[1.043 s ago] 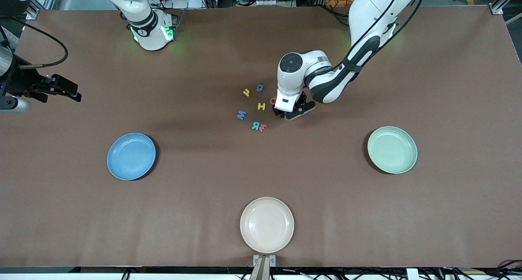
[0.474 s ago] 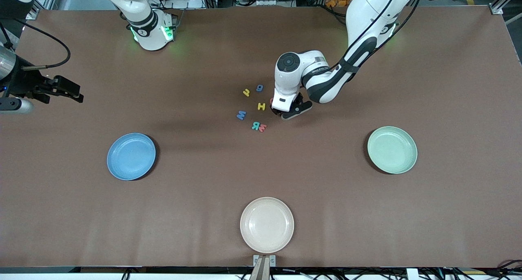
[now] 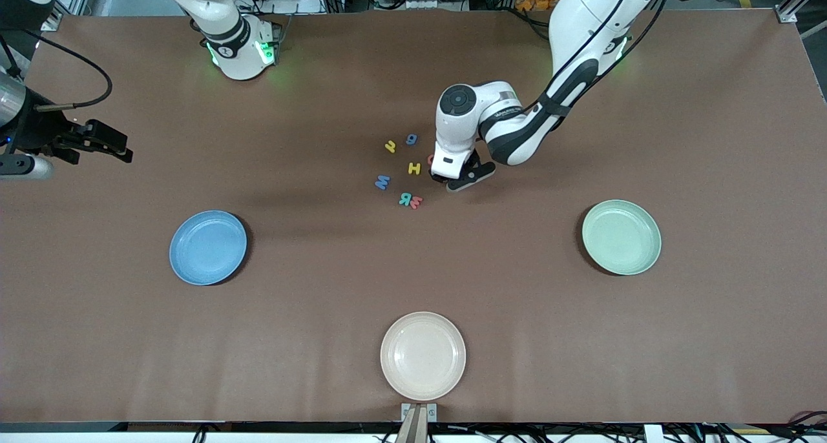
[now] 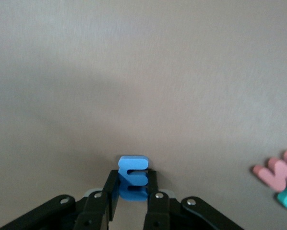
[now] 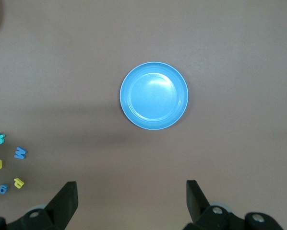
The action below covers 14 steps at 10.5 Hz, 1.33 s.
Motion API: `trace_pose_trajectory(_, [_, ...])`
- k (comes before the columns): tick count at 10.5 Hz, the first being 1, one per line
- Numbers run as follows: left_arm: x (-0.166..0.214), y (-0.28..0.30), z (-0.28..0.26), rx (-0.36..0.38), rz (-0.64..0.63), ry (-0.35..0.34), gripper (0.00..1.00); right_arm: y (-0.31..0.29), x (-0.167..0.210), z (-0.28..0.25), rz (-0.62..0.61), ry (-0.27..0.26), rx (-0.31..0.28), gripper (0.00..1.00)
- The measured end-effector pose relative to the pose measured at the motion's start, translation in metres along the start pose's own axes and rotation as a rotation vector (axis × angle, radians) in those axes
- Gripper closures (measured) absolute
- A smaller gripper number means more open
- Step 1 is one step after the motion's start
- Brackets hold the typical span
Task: Sort uppercase to blue plate, lowercase to green plate
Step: 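Carry the blue E to the green plate and release it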
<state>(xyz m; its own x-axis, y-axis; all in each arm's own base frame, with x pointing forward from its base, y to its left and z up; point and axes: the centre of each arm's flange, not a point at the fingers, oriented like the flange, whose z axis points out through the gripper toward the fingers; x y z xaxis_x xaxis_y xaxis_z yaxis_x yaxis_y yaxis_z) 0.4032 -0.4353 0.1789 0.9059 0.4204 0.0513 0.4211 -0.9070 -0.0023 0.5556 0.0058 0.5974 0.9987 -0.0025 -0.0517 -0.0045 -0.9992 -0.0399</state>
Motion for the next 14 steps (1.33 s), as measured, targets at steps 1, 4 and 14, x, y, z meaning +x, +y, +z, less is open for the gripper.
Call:
trace_pose_trajectory(1, [0.019, 0.000, -0.006, -0.005, 0.020, 0.020, 0.73, 0.000, 0.000, 0.000, 0.000, 0.000, 0.000, 0.00])
trace_pose_trajectory(4, [0.084, -0.014, -0.041, 0.028, 0.142, 0.091, 0.73, -0.001, 0.000, 0.000, -0.001, 0.000, 0.000, 0.00])
trace_pose_trajectory(14, [0.299, -0.186, -0.101, 0.162, 0.619, -0.007, 0.73, -0.060, 0.003, 0.027, 0.006, 0.008, -0.002, 0.00])
